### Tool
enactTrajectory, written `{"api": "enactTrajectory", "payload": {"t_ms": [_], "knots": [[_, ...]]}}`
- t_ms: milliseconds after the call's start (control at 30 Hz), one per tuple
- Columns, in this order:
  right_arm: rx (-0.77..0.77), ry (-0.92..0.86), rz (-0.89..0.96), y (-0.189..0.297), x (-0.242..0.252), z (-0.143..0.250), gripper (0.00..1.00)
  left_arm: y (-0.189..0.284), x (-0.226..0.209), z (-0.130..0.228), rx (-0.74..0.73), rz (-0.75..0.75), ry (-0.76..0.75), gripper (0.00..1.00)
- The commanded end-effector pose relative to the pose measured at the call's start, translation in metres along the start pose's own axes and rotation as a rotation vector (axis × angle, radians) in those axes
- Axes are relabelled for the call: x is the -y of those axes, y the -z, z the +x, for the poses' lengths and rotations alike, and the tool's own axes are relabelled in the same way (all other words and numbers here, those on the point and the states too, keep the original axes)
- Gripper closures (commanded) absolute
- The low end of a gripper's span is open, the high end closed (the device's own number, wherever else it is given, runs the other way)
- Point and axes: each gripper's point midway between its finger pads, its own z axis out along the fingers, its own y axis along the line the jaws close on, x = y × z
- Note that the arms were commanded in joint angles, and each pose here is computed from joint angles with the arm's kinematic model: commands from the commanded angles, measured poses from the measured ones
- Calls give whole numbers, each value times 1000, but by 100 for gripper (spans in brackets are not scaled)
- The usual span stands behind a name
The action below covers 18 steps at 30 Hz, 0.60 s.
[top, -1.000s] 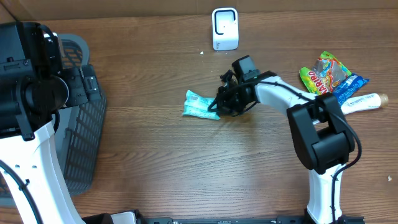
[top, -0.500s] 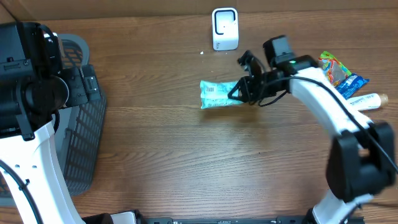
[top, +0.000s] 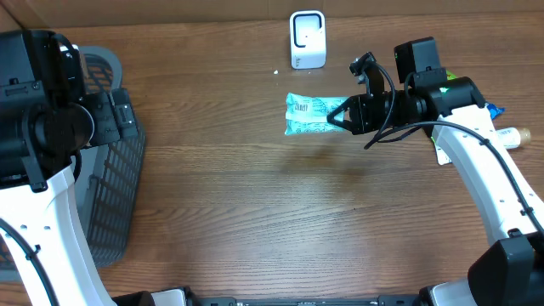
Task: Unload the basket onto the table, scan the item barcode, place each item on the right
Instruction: 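Lift the mint pouch and hold it in front of the scanner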
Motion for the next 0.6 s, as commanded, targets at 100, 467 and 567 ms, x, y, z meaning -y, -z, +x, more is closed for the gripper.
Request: {"api": "enactTrajectory", "payload": {"t_ms": [100, 467, 567], "knots": [[61, 50, -7, 16, -14, -15, 96, 3, -2, -4, 15, -7, -5, 0], [342, 94, 660, 39, 58, -80, 96, 3, -2, -4, 15, -7, -5, 0], [493, 176, 803, 56, 51, -112, 96, 3, -2, -4, 15, -7, -5, 1]]}}
